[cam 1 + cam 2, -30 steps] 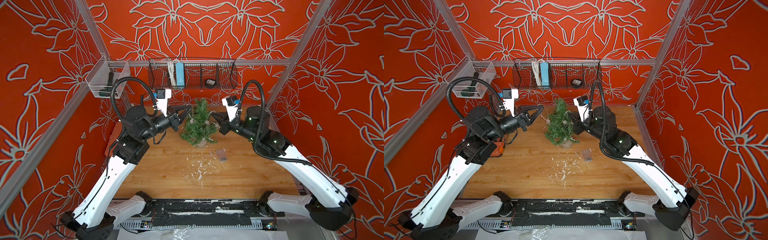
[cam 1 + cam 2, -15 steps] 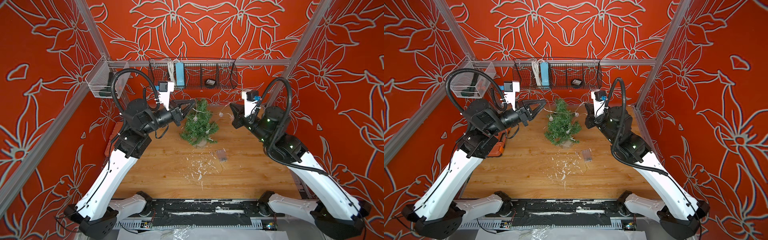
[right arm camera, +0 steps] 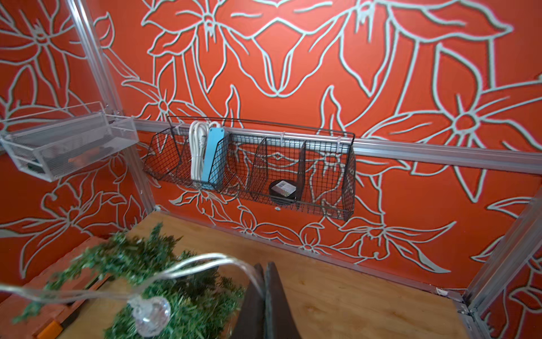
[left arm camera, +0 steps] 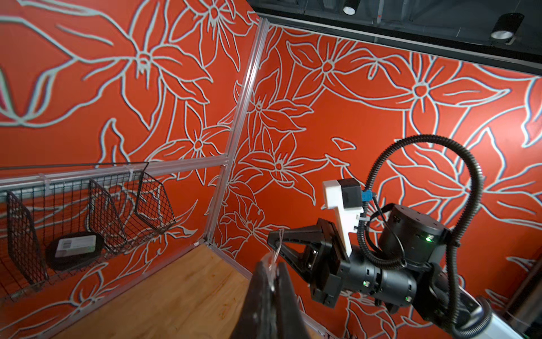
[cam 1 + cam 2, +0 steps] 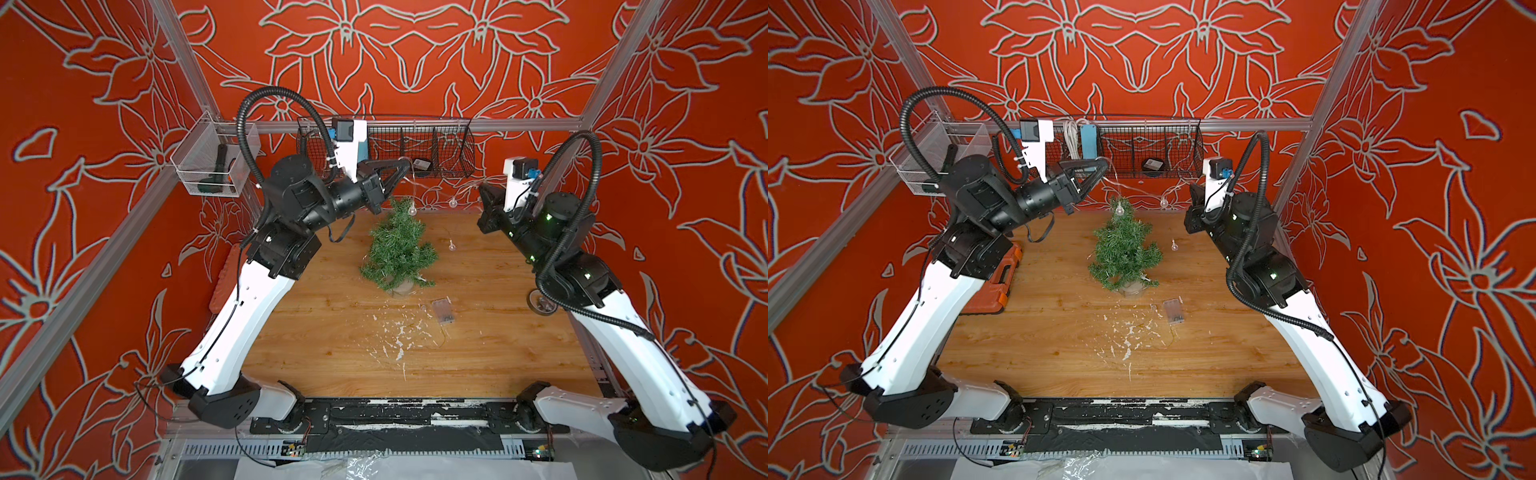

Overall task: Remove string lights from the small christmas tree
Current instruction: Remove the light string from the Christmas tree.

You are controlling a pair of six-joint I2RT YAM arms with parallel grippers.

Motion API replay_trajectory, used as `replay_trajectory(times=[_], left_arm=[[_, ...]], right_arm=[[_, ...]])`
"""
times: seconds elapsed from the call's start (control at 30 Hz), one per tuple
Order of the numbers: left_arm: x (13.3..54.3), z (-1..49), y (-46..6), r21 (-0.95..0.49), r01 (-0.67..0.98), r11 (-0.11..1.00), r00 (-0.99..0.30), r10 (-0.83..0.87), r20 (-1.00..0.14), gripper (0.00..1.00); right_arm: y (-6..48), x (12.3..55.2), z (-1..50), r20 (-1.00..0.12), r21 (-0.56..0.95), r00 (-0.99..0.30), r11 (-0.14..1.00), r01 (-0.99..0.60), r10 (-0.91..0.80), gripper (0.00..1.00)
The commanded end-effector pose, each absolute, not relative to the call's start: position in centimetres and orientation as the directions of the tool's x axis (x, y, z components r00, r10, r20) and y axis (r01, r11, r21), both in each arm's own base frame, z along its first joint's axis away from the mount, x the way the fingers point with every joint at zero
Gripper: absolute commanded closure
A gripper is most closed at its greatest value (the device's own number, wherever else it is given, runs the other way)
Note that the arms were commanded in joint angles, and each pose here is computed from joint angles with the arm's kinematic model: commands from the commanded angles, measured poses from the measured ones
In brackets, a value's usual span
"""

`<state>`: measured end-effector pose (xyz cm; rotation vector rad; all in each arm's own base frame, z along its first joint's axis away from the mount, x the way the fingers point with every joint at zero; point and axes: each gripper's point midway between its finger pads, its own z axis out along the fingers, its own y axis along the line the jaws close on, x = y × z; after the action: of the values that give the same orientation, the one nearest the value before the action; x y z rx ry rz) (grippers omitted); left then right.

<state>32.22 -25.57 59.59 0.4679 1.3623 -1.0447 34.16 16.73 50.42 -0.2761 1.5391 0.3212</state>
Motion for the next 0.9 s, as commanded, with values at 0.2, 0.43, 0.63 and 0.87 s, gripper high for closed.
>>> replay_trajectory(times=[0.2, 0.43, 0.63, 0.87], left_arm=[[43.8, 58.5, -22.9, -0.347, 0.700, 0.624, -0.121, -0.375, -0.919, 1.00], [50.2, 54.4, -20.9, -0.373, 0.676, 0.635, -0.166, -0.362, -0.917, 1.00], [53.1, 50.5, -21.4, -0.383, 0.717, 0.582, -0.229, -0.322, -0.918, 1.00], [53.0, 46.9, -23.7, -0.380, 0.804, 0.457, -0.287, -0.261, -0.922, 0.74]], right_arm=[[19.9, 39.4, 53.3, -0.996, 0.039, 0.050, 0.851, -0.523, 0.076, 1.00], [23.5, 45.2, 51.6, -0.992, 0.105, -0.012, 0.757, -0.645, 0.128, 1.00], [26.7, 49.1, 49.6, -0.986, 0.155, -0.076, 0.672, -0.724, 0.146, 1.00], [28.9, 52.2, 49.3, -0.982, 0.184, -0.113, 0.618, -0.764, 0.151, 1.00]])
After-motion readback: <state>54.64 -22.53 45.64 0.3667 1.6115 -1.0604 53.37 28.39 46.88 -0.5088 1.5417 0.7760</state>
